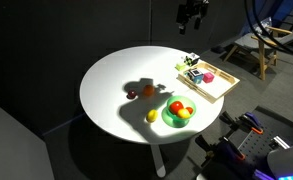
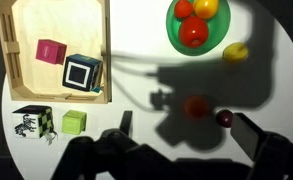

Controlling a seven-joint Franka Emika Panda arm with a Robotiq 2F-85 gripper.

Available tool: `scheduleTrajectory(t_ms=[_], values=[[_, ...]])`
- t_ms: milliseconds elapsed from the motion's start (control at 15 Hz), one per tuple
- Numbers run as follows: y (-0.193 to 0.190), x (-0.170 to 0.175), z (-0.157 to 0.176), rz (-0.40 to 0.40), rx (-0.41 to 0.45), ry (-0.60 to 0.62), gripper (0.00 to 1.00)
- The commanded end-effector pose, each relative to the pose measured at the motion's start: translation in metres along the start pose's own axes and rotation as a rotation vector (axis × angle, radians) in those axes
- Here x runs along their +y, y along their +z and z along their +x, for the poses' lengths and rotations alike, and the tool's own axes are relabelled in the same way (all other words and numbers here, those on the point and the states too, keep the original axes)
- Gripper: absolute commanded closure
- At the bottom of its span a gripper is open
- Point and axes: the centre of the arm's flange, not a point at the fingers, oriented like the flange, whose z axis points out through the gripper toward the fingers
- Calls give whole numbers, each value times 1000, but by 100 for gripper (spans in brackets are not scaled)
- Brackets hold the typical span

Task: Put the orange inside the bowl

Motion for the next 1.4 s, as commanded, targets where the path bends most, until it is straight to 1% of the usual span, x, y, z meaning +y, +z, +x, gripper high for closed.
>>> scheduleTrajectory(t_ms=[0, 267, 533, 600, 667, 867, 1333], values=[[15, -11, 41, -39, 18, -35, 0], [41, -27, 66, -55, 7, -69, 0], [54, -36, 80, -77, -5, -97, 0], [55, -37, 82, -81, -20, -101, 0], [62, -36, 68, -61, -14, -84, 0], [64, -38, 73, -61, -15, -88, 0], [63, -38, 74, -61, -13, -88, 0]])
